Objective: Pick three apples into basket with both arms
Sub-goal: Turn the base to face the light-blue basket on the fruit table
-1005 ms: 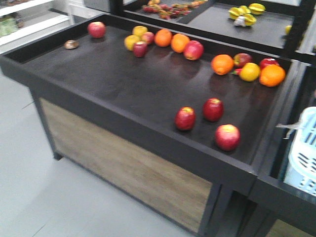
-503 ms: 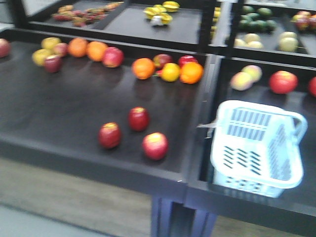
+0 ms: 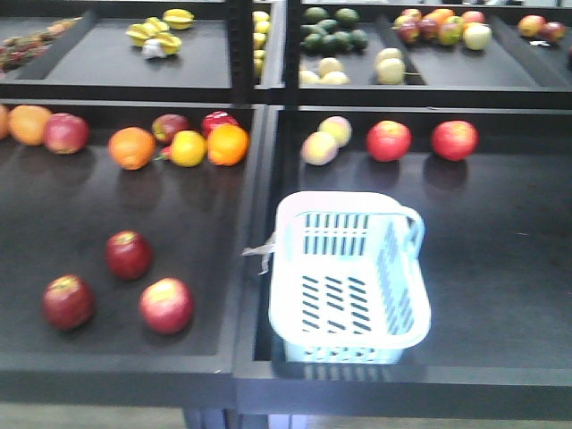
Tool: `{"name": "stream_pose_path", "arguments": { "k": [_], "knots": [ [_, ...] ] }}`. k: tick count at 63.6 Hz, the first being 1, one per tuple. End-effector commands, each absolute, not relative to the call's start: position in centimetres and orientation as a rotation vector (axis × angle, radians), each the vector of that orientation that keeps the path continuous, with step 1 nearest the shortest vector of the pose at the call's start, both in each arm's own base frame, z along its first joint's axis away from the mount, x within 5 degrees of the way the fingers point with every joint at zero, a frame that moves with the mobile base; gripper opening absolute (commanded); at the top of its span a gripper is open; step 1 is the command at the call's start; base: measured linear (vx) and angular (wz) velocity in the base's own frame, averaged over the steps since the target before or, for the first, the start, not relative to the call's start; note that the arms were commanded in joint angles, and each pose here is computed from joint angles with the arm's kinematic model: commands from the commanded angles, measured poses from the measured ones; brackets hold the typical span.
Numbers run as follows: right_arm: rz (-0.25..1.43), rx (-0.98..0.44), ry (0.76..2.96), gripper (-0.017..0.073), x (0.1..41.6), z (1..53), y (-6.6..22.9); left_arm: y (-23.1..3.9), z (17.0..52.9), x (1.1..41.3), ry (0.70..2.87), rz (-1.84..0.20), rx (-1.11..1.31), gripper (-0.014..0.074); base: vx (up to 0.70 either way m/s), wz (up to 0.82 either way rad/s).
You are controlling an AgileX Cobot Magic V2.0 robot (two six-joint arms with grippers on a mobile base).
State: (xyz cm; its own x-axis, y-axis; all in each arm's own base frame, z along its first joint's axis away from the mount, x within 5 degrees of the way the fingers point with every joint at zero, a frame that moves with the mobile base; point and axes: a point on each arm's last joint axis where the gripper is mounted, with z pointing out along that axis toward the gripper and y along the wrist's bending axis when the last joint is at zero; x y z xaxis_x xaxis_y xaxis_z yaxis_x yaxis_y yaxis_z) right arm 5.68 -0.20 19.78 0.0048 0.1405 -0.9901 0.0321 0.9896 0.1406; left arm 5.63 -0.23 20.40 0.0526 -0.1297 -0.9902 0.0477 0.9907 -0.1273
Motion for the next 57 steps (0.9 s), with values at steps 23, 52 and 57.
{"name": "stream_pose_path", "arguments": {
  "k": [23, 52, 57],
  "knots": [
    [0.079, 0.118, 1.496, -0.0009, 5.64, 20.03, -0.17, -0.24, 20.36, 5.57, 1.449, -0.145, -0.068, -0.0008, 0.09, -0.27],
    [0.079, 0.118, 1.496, -0.0009, 5.64, 20.03, -0.17, -0.24, 20.36, 5.57, 1.449, -0.145, -0.068, -0.0008, 0.12, -0.06],
    [0.079, 0.118, 1.496, -0.0009, 5.64, 20.03, -0.17, -0.24, 20.36, 5.57, 1.449, -0.145, -0.068, -0.0008, 0.14, 0.04]
  ]
}}
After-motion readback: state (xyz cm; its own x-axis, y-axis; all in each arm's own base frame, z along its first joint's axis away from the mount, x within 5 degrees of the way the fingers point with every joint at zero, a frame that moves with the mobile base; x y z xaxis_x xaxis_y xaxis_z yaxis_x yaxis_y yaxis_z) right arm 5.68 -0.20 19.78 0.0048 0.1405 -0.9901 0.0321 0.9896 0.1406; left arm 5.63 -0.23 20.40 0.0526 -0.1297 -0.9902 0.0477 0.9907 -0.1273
